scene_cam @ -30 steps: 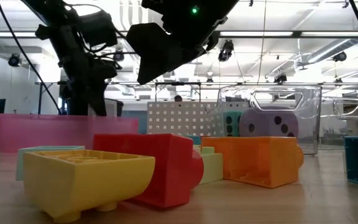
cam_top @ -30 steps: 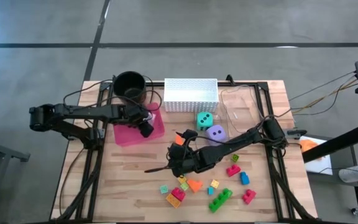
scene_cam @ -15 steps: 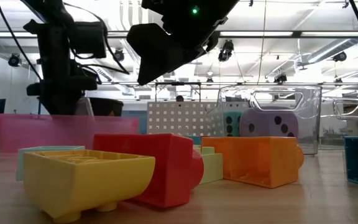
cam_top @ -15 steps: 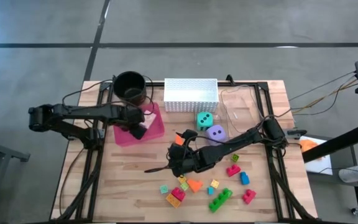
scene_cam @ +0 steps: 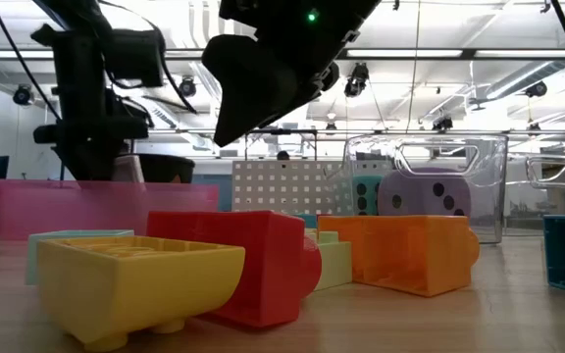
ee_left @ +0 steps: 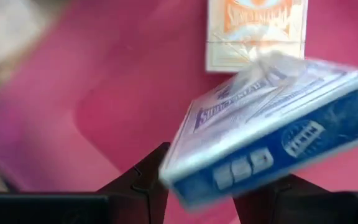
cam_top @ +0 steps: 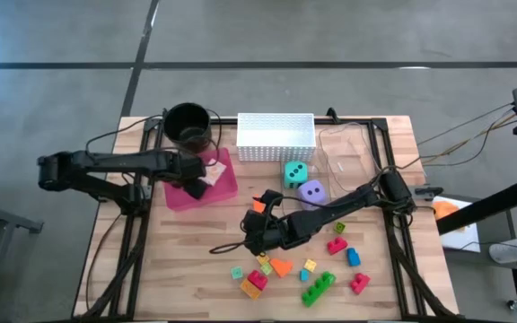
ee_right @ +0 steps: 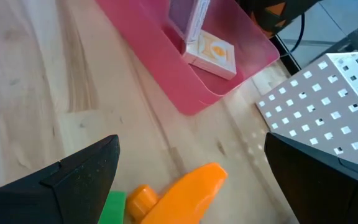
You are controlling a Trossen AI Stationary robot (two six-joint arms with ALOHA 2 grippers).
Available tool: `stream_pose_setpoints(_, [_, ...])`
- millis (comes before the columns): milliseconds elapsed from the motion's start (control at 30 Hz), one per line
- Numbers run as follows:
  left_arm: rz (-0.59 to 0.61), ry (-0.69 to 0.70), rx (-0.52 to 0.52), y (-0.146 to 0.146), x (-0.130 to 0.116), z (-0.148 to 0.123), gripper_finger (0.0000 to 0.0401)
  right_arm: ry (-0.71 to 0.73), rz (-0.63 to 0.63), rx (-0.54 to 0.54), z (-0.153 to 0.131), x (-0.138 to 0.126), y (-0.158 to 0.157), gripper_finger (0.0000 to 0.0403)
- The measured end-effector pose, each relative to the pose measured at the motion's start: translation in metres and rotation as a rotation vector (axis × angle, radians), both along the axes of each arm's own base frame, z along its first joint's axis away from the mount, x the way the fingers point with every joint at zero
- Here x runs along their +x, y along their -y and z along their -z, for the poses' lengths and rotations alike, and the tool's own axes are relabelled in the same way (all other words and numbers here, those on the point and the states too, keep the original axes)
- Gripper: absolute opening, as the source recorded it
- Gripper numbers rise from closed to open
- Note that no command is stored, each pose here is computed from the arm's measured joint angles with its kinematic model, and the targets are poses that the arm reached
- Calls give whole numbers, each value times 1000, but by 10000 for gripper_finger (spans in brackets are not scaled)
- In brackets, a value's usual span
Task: Pick & Place Toys
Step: Put the blue game card into the pink bin
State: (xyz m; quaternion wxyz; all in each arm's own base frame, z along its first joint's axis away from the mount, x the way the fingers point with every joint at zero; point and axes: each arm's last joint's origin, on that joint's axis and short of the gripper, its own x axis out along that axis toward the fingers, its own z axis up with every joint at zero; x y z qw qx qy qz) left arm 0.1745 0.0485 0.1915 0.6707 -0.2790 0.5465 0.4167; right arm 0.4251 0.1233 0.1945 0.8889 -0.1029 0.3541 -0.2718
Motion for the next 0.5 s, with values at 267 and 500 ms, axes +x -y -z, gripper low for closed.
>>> stream_pose_setpoints(267, [-51, 150, 176, 7, -20, -33, 149, -2, -1, -1, 0, 0, 0, 400])
stream_pose_setpoints(500, [-60, 271, 259, 13, -34, -46, 149, -2, -2, 0, 0, 0, 0, 400])
